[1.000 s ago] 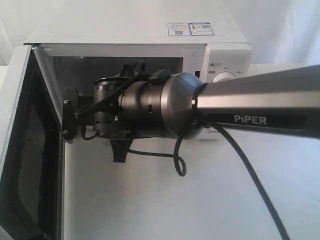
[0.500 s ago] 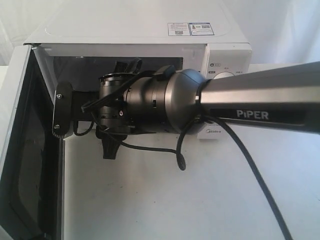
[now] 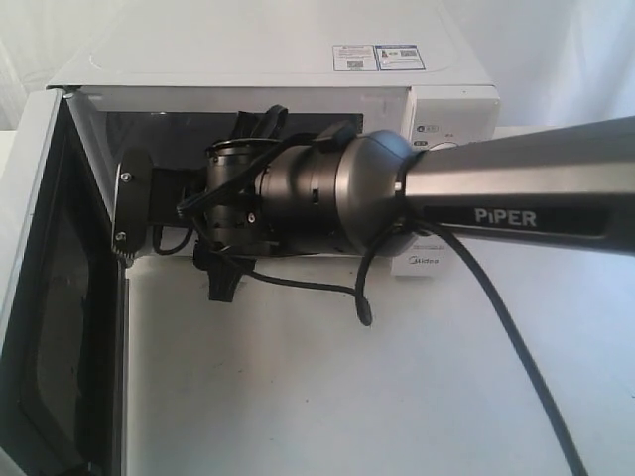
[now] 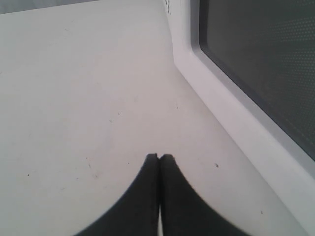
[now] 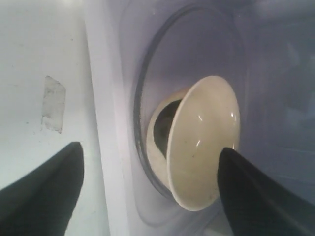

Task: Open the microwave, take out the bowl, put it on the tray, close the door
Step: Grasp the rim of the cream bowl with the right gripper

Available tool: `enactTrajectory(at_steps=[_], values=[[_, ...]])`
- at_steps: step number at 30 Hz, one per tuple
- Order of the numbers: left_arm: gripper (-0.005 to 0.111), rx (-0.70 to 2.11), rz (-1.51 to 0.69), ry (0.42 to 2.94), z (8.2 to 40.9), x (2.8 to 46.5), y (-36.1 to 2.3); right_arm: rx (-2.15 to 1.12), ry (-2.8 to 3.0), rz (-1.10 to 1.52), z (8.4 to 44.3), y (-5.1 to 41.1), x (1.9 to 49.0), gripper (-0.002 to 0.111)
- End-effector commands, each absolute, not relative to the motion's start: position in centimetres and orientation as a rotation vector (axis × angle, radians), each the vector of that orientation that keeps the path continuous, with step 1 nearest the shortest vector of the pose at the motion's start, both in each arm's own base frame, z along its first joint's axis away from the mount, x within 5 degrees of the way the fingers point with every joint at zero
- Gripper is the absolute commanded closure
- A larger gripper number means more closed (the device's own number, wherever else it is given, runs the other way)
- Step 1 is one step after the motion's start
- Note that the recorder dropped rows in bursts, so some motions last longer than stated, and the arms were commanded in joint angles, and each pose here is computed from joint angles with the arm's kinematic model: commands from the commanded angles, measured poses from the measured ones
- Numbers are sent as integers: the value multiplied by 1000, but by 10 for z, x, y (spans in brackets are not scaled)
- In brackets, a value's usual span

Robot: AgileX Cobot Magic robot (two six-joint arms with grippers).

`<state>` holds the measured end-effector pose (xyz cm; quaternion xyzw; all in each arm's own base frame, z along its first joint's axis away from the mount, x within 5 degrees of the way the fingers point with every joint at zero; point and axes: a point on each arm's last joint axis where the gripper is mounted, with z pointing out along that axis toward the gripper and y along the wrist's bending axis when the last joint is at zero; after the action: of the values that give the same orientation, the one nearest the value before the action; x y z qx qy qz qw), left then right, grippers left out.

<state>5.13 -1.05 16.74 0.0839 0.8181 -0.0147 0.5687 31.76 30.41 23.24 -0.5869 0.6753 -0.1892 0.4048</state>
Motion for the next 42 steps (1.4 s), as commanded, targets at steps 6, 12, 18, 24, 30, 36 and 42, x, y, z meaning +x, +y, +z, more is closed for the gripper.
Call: enactTrajectory(at_steps=[6,12,18,24,30,36,42], values=[[107,195,-46,1922,166,51,-11,-1398,1723,-422,235,292,334,38],[107,195,-46,1922,166,51,-11,-1412,1744,-428,224,293,336,38],[107,195,-46,1922,166,51,-11,-1479,1755,-466,197,297,341,38],[107,195,-46,1922,166,51,-11,-1461,1762,-491,200,295,342,38],[107,195,-46,1922,166,51,-11,-1410,1743,-502,227,293,337,38],[107,195,-46,1922,166,51,-11,-1420,1716,-471,226,295,338,38],[107,195,-46,1922,166,51,-11,-1432,1710,-471,209,294,348,38]])
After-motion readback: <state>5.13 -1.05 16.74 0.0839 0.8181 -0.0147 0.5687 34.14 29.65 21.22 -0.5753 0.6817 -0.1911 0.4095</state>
